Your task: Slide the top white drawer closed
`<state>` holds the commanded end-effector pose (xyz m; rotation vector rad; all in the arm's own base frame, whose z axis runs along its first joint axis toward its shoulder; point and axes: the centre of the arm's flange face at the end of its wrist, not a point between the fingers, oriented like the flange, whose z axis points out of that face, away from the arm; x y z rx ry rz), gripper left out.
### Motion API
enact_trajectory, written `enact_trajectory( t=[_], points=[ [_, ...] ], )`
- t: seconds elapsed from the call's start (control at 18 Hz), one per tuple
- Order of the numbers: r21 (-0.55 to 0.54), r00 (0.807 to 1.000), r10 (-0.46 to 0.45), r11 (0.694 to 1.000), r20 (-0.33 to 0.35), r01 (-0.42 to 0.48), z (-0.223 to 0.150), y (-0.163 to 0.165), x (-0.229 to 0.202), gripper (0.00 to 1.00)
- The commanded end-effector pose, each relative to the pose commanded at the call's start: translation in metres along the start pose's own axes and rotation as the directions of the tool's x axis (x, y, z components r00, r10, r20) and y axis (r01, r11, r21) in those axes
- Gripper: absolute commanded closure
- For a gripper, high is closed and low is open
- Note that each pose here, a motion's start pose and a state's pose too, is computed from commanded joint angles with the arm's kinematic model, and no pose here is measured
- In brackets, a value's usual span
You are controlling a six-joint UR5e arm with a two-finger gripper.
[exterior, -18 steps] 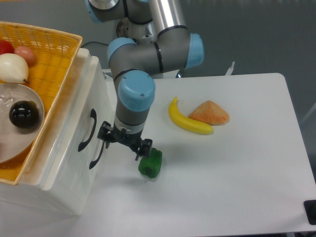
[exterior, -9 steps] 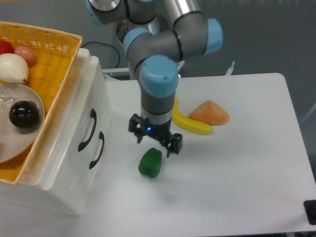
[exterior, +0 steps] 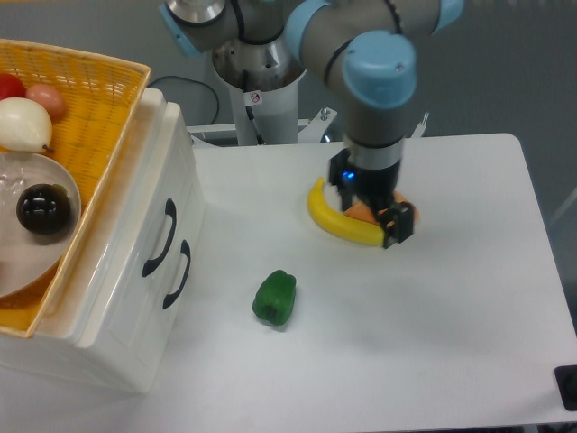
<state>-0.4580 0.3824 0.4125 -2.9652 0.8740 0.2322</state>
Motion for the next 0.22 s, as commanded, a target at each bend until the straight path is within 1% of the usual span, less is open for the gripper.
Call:
enact_trajectory(
  t=[0.22],
  points=[
    [0.000, 1.000, 0.003, 1.000, -0.006, -0.003, -0.0004, -0.0018, 0.0018, 0.00]
  ],
)
